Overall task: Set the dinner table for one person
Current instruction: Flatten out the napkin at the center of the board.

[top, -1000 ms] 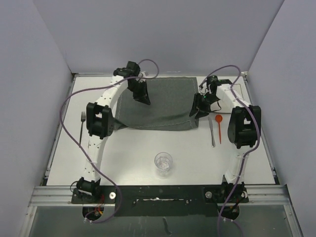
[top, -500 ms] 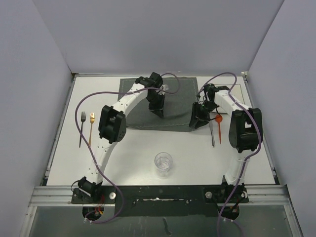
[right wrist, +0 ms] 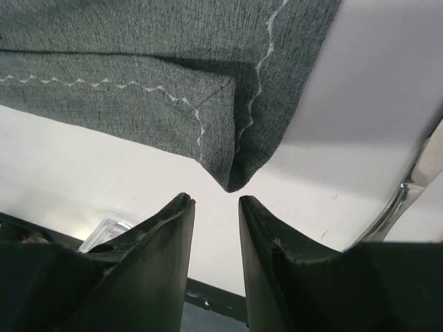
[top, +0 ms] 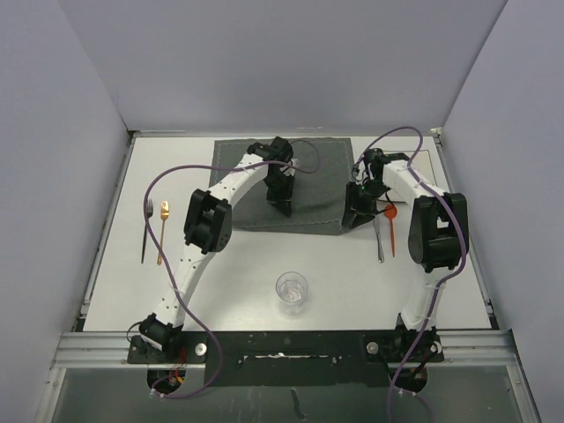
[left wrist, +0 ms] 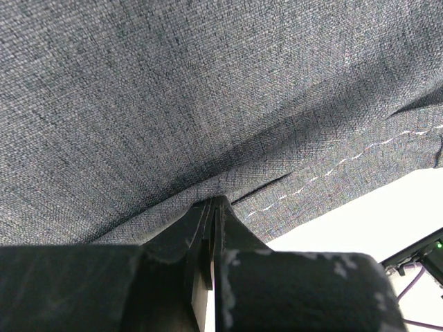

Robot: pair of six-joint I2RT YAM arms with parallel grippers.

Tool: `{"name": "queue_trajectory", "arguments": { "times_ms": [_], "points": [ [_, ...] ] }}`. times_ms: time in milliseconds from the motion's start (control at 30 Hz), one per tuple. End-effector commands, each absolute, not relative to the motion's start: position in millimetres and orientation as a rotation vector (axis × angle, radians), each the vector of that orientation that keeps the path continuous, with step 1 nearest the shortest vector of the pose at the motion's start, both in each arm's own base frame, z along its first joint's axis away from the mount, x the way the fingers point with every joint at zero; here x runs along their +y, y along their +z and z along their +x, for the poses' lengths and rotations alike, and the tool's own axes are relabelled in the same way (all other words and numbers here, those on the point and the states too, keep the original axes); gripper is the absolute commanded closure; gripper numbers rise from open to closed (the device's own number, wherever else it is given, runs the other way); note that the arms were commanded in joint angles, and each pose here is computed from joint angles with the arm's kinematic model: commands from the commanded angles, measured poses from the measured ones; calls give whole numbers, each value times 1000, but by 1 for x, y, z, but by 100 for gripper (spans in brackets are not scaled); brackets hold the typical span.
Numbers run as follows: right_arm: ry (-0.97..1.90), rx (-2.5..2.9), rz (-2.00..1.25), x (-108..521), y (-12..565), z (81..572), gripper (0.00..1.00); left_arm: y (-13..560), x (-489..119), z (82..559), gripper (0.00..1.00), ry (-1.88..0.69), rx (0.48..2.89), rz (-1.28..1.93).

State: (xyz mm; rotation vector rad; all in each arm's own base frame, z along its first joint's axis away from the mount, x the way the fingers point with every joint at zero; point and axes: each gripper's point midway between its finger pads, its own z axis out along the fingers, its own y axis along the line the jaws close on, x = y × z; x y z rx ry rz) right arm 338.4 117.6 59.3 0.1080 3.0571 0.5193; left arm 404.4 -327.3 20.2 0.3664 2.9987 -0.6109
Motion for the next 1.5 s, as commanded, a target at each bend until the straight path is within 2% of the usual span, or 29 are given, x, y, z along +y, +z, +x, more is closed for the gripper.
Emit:
{"name": "queue_trajectory", "arguments": {
  "times_ms": [0, 333, 600, 867, 933, 1067, 1467],
  "points": [
    [443, 2960, 79, 114, 71, 367, 67, 9, -330, 406, 100, -596, 3005, 362],
    [376, 2941, 61, 110, 60, 397, 68, 9, -327, 405, 100, -593, 3016, 365],
    [475, 2972, 35, 127, 49, 394, 68, 7, -324, 405, 100, -593, 3030, 359],
    [529, 2952, -26, 139, 65, 387, 70, 3, -323, 406, 100, -591, 3042, 350],
    [555, 2948, -35, 141, 68, 386, 75, 2, -323, 405, 100, -591, 3048, 346],
    [562, 2958, -66, 142, 72, 379, 100, 3, -323, 405, 100, -589, 3051, 338],
    [471, 3034, -171, 129, 97, 319, 100, -3, -316, 402, 100, -539, 3088, 313]
  ]
}}
